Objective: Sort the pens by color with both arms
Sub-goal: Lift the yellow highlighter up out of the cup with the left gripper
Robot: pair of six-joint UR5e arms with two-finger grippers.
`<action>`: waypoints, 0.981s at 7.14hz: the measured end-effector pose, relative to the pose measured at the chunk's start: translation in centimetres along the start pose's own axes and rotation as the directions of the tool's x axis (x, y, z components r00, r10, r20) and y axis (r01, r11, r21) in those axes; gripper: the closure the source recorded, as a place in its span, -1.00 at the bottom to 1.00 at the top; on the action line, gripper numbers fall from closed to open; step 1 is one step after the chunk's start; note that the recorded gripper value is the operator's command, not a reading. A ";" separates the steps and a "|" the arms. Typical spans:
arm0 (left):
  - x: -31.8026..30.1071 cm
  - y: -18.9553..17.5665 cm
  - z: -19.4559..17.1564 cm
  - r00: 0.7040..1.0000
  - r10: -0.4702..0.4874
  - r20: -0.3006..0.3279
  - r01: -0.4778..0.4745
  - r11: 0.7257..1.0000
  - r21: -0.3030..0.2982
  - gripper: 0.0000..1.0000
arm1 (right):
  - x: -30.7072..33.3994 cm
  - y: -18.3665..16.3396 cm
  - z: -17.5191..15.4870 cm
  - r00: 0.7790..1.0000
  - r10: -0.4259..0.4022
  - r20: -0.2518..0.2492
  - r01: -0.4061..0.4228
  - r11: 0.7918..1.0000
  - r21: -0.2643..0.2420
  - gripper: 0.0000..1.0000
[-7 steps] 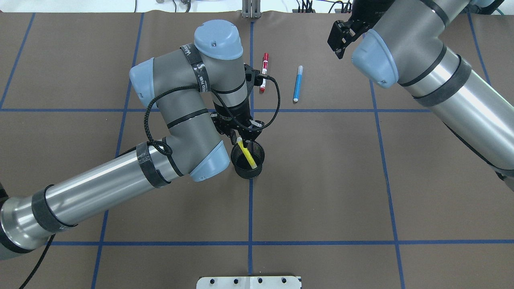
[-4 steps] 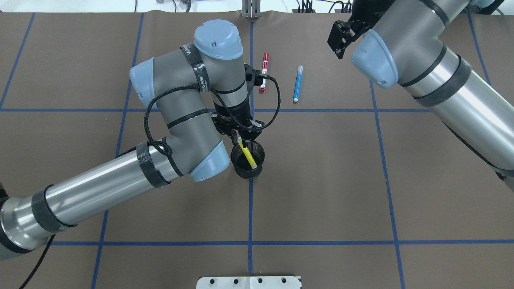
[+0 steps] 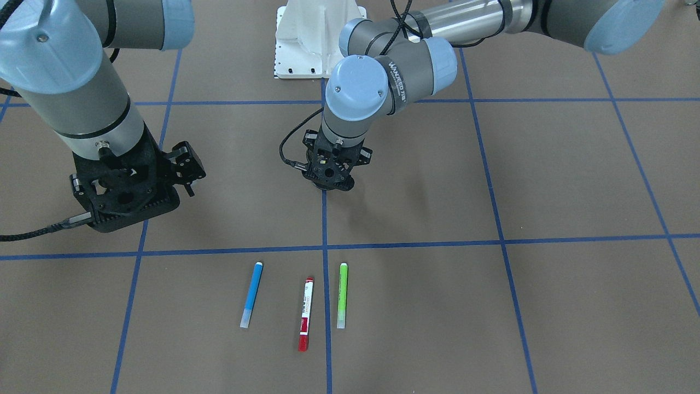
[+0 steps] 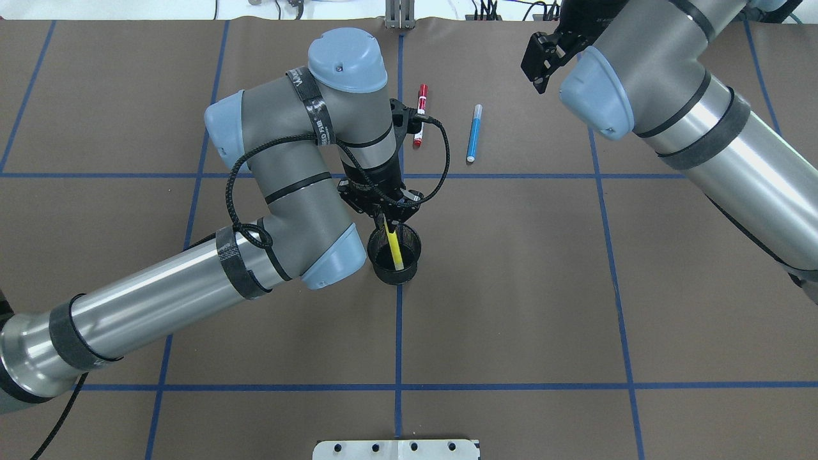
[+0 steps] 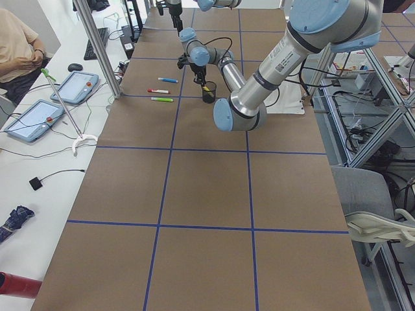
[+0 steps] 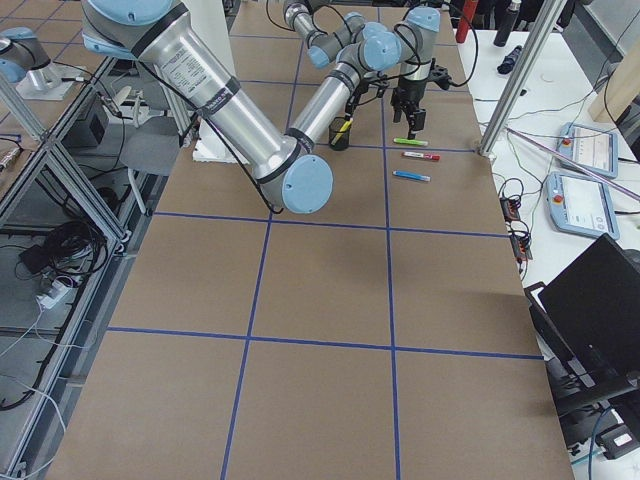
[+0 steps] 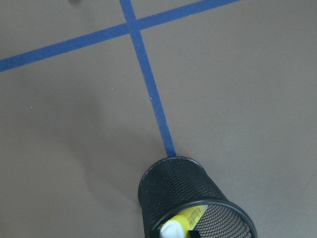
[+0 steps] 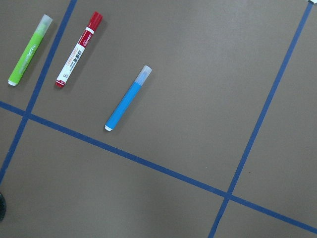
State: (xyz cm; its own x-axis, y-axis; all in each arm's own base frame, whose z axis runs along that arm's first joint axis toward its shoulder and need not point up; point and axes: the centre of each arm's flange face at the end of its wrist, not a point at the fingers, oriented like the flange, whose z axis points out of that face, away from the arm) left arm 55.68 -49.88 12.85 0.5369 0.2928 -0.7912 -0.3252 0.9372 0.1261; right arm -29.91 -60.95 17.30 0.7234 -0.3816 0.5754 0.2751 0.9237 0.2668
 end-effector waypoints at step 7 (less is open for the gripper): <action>-0.7 1.4 -0.6 1.000 -0.018 -0.014 0.018 1.000 0.014 0.42 | -0.1 0.0 -0.1 1.000 -0.001 0.001 0.001 1.000 0.002 -1.00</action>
State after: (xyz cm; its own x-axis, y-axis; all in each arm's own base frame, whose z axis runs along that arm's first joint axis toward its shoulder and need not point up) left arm 54.39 -48.94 13.23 0.5316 0.2735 -0.8016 -0.3050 0.9448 0.1201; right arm -29.90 -60.93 17.16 0.7223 -0.3828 0.5760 0.2748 0.9231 0.2689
